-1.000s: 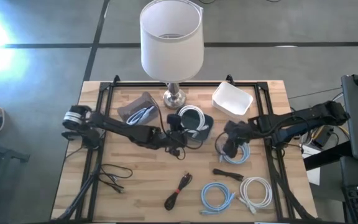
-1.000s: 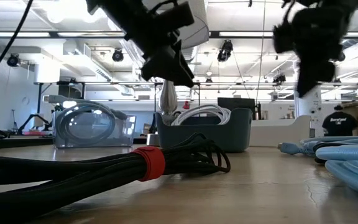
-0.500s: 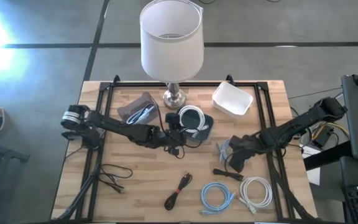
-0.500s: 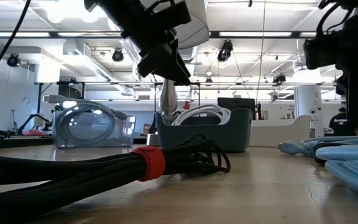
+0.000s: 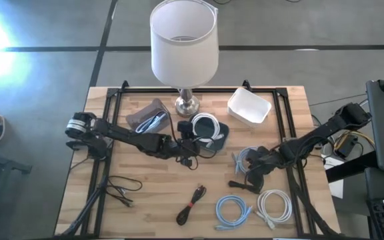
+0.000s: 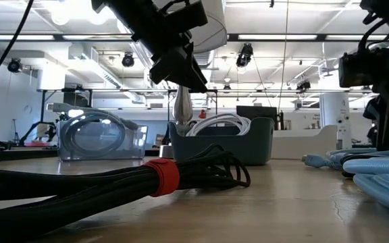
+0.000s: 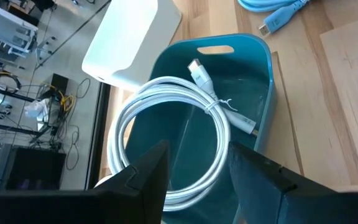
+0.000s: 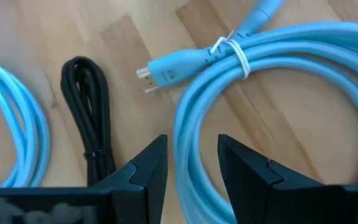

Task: Pick & Place USB Port
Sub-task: Put the top blue hdmi cable into the black bin

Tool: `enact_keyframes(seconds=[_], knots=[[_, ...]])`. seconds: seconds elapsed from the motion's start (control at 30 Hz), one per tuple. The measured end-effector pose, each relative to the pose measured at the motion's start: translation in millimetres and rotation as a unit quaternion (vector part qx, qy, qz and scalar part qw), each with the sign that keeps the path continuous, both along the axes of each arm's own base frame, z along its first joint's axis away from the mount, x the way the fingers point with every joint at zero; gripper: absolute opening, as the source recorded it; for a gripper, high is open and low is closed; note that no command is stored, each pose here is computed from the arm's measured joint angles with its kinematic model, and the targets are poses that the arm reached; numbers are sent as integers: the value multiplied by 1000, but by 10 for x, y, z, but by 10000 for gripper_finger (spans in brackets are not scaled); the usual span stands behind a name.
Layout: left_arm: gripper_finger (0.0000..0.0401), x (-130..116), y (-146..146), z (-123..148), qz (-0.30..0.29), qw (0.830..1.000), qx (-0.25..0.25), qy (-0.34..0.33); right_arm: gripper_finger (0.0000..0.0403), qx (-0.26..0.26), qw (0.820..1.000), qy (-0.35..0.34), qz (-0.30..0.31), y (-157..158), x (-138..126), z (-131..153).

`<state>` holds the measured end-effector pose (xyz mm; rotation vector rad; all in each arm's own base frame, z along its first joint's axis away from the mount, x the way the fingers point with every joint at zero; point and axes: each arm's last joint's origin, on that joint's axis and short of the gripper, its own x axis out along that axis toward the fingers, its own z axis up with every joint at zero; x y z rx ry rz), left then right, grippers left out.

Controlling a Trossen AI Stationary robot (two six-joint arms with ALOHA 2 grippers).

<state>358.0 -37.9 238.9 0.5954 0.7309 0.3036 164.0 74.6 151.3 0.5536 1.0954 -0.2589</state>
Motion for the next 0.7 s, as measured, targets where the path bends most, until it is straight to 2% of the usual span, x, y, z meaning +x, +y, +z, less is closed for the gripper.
enact_keyframes(seconds=[0.1,0.3,0.4,0.53,0.7], knots=[[167,0,0,1,1,1000,-1,0,137,4,1000,-8,-2,4,9,-5],[167,-1,0,1,1,1000,-1,0,137,-23,1000,-3,-5,-25,-22,-93],[167,-1,0,-1,1,1000,-1,0,137,-16,1000,-10,-13,-11,7,-173],[167,-3,0,-2,2,1000,-2,1,137,-2,999,-35,13,47,109,-247],[167,-2,0,-3,2,1000,-3,0,136,-7,999,-31,31,94,201,-319]])
